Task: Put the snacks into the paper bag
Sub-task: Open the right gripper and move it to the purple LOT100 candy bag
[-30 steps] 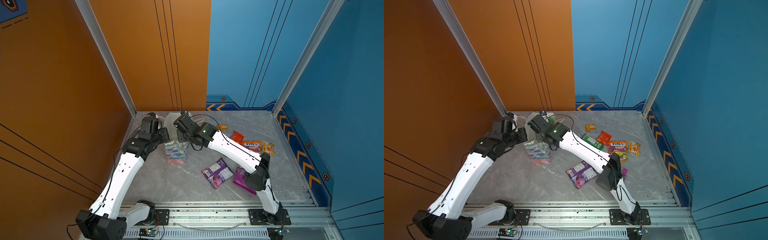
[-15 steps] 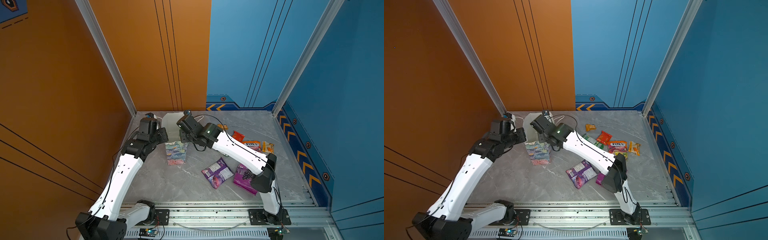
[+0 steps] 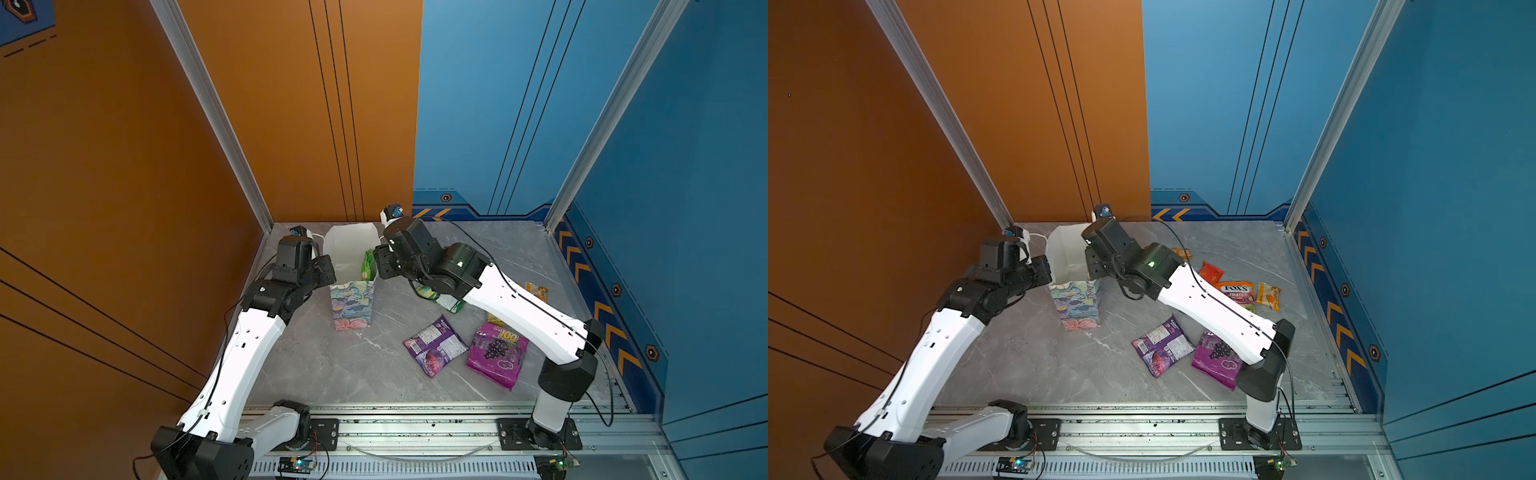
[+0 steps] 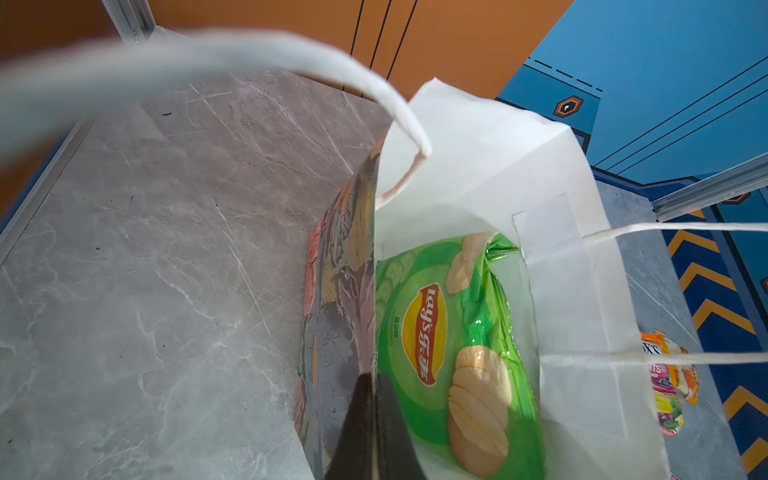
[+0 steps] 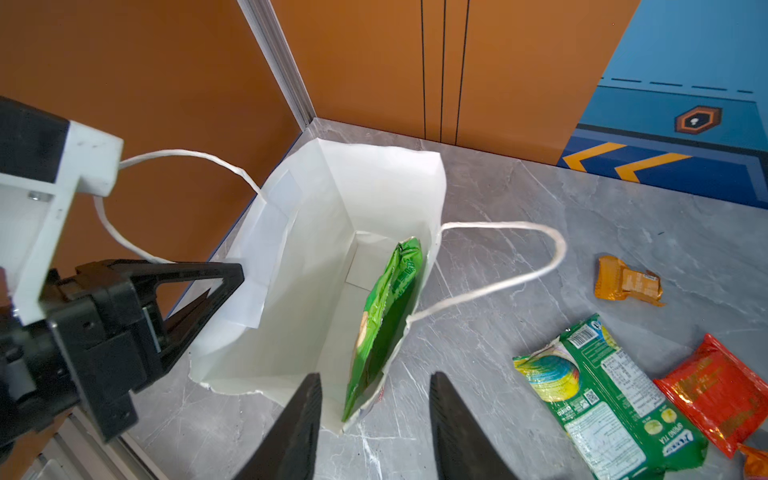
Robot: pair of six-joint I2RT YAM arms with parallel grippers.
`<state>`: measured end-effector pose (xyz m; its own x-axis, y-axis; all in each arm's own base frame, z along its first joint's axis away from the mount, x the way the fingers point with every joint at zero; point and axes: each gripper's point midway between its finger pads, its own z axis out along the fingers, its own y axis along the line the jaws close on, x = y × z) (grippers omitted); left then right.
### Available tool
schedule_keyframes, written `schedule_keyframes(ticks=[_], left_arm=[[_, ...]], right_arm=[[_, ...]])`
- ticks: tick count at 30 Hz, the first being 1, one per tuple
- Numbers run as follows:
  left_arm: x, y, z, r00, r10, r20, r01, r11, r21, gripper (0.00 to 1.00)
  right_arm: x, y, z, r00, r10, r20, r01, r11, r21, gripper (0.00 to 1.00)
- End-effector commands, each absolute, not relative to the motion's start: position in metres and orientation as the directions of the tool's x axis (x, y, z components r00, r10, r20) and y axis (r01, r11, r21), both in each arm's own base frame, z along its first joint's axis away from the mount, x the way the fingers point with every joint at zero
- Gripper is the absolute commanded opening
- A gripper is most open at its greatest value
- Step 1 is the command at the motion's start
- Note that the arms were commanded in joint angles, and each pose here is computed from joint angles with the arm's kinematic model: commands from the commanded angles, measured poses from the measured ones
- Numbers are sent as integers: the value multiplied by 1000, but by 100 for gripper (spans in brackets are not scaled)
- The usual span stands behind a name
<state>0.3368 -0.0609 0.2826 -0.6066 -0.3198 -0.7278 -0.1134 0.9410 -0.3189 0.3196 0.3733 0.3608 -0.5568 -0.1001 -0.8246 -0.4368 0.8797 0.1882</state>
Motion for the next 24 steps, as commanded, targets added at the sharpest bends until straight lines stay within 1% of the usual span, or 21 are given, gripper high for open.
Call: schedule_keyframes(ticks=[1,6,9,13,14,16,17,19,20,22,24], left_arm=[[340,-62,286,-592,-328,-736,-97,936,-339,0],[342,-61,283,-599,-326,-732,-97,936,-338,0],[342,-59,283,-596,-331,-731,-105,935,-338,0],[342,-59,283,-598,-331,-730,-103,935,-339,0],[342,-59,283,-597,-332,-730,-105,935,-339,0],[342,-58,283,-596,-332,-731,-107,935,-338,0],[342,-58,282,-596,-331,-731,-108,936,-336,0],[342,-58,283,-594,-332,-733,-107,935,-337,0],[342,-57,284,-593,-333,-733,-108,935,-338,0],[342,-57,284,-592,-334,-734,-107,935,-338,0],[342,-56,284,-591,-335,-733,-110,935,-338,0]], right_arm=[[319,333,374,-528,-93,-844,-414,896,160,48],[317,268,354,-567,-37,-823,-293,943,159,51],[314,223,336,-601,50,-798,-179,964,195,57],[300,168,295,-645,165,-746,-1,976,217,62],[298,145,286,-647,215,-732,86,974,210,64],[283,116,266,-655,289,-698,206,957,203,67],[275,107,256,-656,317,-685,240,948,208,68],[259,85,239,-638,377,-671,328,922,206,80],[249,75,229,-633,405,-660,369,907,203,81],[234,65,210,-635,449,-629,416,884,211,82],[223,65,191,-660,478,-580,433,873,225,88]])
